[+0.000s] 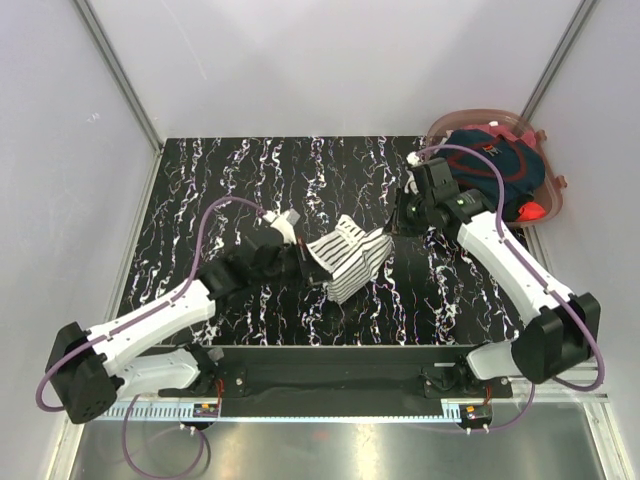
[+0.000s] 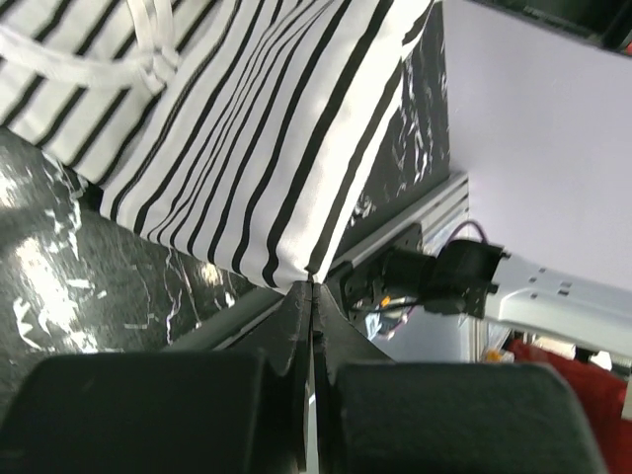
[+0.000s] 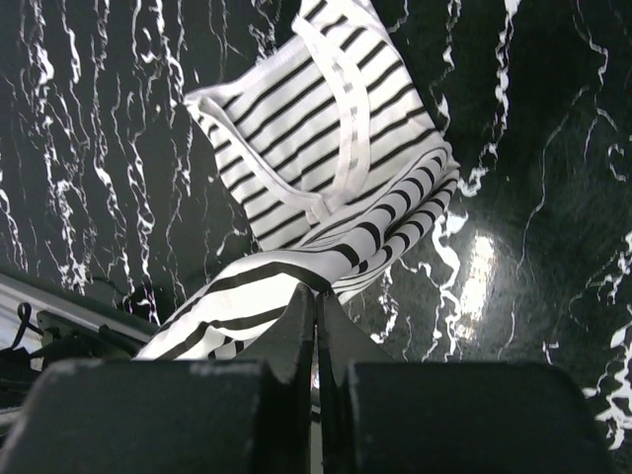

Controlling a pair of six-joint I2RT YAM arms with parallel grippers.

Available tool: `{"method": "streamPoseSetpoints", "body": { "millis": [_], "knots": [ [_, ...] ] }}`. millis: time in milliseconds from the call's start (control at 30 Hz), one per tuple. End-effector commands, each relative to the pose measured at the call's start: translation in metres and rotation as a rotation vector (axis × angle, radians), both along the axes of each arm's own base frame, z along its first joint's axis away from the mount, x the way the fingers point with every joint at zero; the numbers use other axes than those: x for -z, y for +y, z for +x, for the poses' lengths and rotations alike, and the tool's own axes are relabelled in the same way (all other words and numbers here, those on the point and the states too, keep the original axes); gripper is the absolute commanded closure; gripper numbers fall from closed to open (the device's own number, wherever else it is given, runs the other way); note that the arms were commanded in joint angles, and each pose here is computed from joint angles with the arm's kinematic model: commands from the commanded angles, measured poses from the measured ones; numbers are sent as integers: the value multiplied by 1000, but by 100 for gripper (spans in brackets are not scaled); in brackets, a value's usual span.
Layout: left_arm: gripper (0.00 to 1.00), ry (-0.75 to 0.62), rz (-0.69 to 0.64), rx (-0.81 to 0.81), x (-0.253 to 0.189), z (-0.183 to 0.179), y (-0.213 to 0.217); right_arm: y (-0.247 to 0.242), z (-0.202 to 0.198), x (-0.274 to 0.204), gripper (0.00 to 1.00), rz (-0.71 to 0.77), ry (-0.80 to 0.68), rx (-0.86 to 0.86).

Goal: Fold and stack the tank tops

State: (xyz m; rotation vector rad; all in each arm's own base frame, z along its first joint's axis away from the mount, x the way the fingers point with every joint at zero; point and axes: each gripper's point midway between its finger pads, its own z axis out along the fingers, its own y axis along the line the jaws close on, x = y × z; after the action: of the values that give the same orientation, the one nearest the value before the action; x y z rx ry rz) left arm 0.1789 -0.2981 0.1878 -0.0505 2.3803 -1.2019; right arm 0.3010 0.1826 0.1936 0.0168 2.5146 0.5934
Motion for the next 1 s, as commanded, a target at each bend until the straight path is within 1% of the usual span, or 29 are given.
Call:
{"method": "streamPoseSetpoints", "body": {
  "millis": [0, 67, 233, 367, 467, 500, 633, 700, 733, 767, 833, 867, 933, 967],
  "knots": [
    [100, -53, -72, 23, -30, 13, -5, 6, 24, -22, 100, 1, -82, -2],
    [100, -48, -94, 17, -31, 21, 0, 8, 32, -29, 100, 3, -97, -3],
    [100, -35, -103, -12, -26, 45, 11, 16, 53, -23, 100, -10, -88, -14],
    [100, -13, -119, -3, -20, 53, 12, 20, 70, -14, 100, -27, -82, -13],
    [100, -12, -118, -28, -17, 64, 17, 25, 81, -17, 100, -18, -96, -10],
    [100, -8, -115, -34, -14, 67, 19, 27, 85, -11, 100, -21, -83, -12],
    [100, -11, -117, -83, -11, 90, 32, 38, 110, -16, 100, -10, -114, -18],
    [100, 1, -116, -89, -7, 98, 35, 44, 121, -7, 100, -14, -103, -24],
    [100, -4, -122, -109, -8, 106, 40, 47, 129, -13, 100, -7, -124, -25],
    [100, -7, -117, -119, -7, 112, 44, 51, 137, -2, 100, -11, -111, -26],
    [100, 5, -117, -154, -1, 128, 54, 58, 150, -6, 100, 10, -131, -31],
    [100, 13, -126, -159, 1, 133, 57, 64, 160, 4, 100, 17, -131, -32],
    [100, 39, -123, -206, 12, 149, 69, 75, 179, 0, 99, 52, -178, -34],
    [100, 33, -130, -228, 13, 157, 74, 79, 189, 17, 99, 49, -164, -32]
  ]
}}
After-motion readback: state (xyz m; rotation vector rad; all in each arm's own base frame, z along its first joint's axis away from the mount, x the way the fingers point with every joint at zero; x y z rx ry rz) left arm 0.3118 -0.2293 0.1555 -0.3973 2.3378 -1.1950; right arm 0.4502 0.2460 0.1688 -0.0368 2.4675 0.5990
